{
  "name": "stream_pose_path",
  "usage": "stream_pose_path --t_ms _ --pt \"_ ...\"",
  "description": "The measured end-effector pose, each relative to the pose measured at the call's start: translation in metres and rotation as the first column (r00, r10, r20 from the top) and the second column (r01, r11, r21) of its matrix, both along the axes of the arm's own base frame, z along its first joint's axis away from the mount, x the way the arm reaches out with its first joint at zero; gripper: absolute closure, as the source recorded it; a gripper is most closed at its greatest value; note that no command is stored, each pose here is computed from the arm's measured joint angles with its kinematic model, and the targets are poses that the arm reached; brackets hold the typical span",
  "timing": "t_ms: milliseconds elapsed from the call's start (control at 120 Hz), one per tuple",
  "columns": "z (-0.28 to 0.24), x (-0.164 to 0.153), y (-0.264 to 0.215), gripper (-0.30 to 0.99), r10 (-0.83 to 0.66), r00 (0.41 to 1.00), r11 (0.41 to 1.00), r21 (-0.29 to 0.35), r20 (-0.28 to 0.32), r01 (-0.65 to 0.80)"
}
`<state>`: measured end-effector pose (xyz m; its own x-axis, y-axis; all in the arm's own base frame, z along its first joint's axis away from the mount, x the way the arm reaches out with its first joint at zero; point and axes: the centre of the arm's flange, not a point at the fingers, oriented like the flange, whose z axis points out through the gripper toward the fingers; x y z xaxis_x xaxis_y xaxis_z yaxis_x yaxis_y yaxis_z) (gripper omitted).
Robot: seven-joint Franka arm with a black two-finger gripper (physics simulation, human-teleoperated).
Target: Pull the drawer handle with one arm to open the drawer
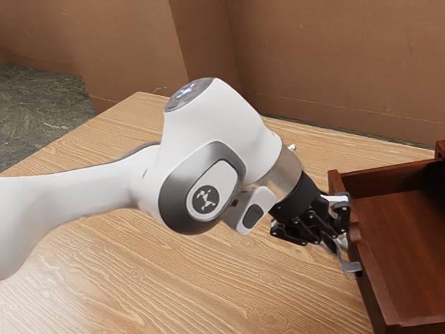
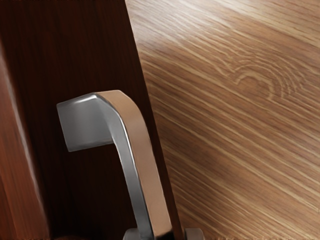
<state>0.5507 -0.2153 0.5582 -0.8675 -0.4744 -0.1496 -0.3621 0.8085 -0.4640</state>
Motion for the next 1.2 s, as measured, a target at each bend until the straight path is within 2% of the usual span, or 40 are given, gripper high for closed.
stream_pose_path --t_ms 200,408,517,583,658,758,842,933,1092,1200 --pt "0.008 -0.007 -0.007 0.56 -0.008 1.0 1.0 0.006 0.009 0.008" --pt "0.05 -0.026 -0.006 0.5 -0.009 0.997 1.0 -0.006 0.072 0.009" --pt "0.082 -0.012 0.023 0.48 0.052 0.996 0.998 -0.022 0.074 -0.051" --pt "0.12 0.003 0.046 0.42 0.1 0.991 0.995 0.014 0.085 -0.102" --pt "0.14 0.014 0.073 0.3 0.174 0.984 0.982 0.066 0.046 -0.177" --pt "0.158 0.028 0.116 0.19 0.325 0.945 0.939 0.134 -0.039 -0.317" --pt "0.168 0.024 0.163 0.13 0.503 0.858 0.853 0.215 -0.102 -0.475" --pt "0.161 0.017 0.214 0.08 0.702 0.691 0.708 0.278 -0.172 -0.65" --pt "0.167 -0.009 0.276 0.04 0.893 0.378 0.44 0.3 -0.244 -0.846" --pt "0.165 -0.016 0.289 0.02 0.936 0.22 0.304 0.315 -0.274 -0.899"
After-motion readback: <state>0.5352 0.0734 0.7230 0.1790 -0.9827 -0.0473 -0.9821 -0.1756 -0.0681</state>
